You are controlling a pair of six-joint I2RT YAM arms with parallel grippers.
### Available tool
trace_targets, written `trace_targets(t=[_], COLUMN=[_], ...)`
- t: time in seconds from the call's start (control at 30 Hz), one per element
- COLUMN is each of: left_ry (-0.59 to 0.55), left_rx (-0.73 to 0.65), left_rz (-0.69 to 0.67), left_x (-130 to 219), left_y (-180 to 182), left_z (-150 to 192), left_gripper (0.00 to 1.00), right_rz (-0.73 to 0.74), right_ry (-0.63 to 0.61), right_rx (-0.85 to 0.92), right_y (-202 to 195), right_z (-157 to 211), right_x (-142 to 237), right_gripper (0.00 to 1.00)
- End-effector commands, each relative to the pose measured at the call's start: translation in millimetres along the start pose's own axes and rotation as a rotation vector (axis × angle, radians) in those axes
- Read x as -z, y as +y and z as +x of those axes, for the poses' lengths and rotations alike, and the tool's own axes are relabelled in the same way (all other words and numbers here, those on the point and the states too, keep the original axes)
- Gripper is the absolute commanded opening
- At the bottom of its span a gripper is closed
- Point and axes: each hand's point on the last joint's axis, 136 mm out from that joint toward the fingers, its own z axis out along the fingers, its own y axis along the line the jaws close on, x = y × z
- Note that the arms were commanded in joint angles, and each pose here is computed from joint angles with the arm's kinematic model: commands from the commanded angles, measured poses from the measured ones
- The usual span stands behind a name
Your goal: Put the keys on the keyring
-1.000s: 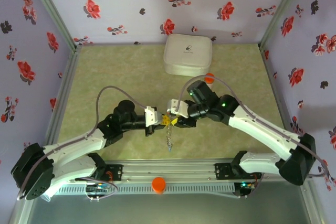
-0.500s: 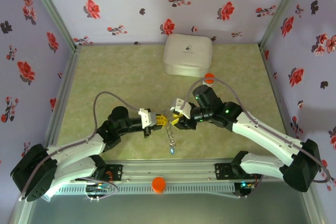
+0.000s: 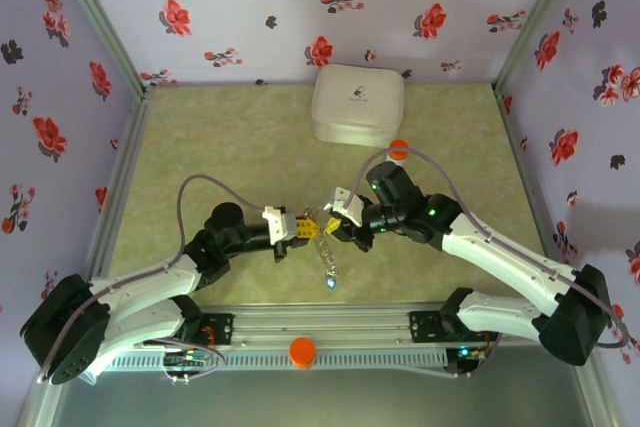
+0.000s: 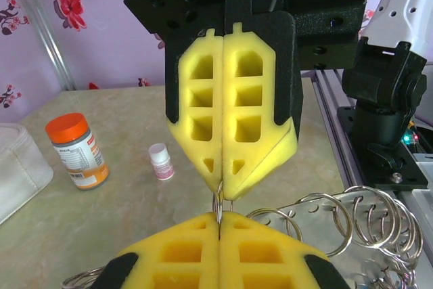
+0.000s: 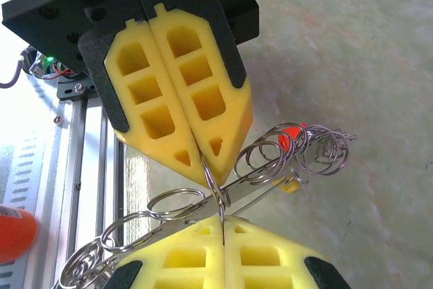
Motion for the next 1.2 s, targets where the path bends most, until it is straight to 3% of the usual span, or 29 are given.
trace_targets(t=[0.0, 0.2, 0.4, 0.53, 0.93, 1.07, 1.17], left_ry=[-0.132, -0.215, -0.227, -0.221, -0.207, -0.211, -0.215], left_rx=[-0.058, -0.052, -0.043, -0.035, -0.019, -0.017, -0.017], left_rz=[0.004, 0.013, 0.012, 0.013, 0.035, 0.04, 0.043], left_x=[6.1, 9.9, 10.4, 8.6, 5.2, 4.9, 4.8], left_y=[-1.5, -3.1, -3.2, -2.5, -4.6, -5.1, -5.2], left_z=[-34.6, -54.5, -55.1, -52.4, -46.2, -47.0, -48.5], left_gripper=[0.0, 0.0, 0.0, 0.0, 0.0, 0.0, 0.0], right_rz=[0.021, -0.035, 0.013, 0.041, 0.028, 0.015, 0.009], right_ry=[0.028, -0.069, -0.168, -0.236, -0.304, -0.301, -0.305], right_rx=[-0.028, -0.076, -0.026, 0.054, 0.093, 0.09, 0.094], right_y=[-5.4, -2.7, -2.2, 1.6, 4.9, 5.2, 5.0], right_z=[10.0, -1.8, -10.8, -14.6, -28.7, -28.6, -29.9], right_x=[-3.6, -17.9, -2.2, 6.6, 10.9, 8.0, 6.9], right_gripper=[0.0, 0.01, 0.29, 0.35, 0.33, 0.25, 0.13])
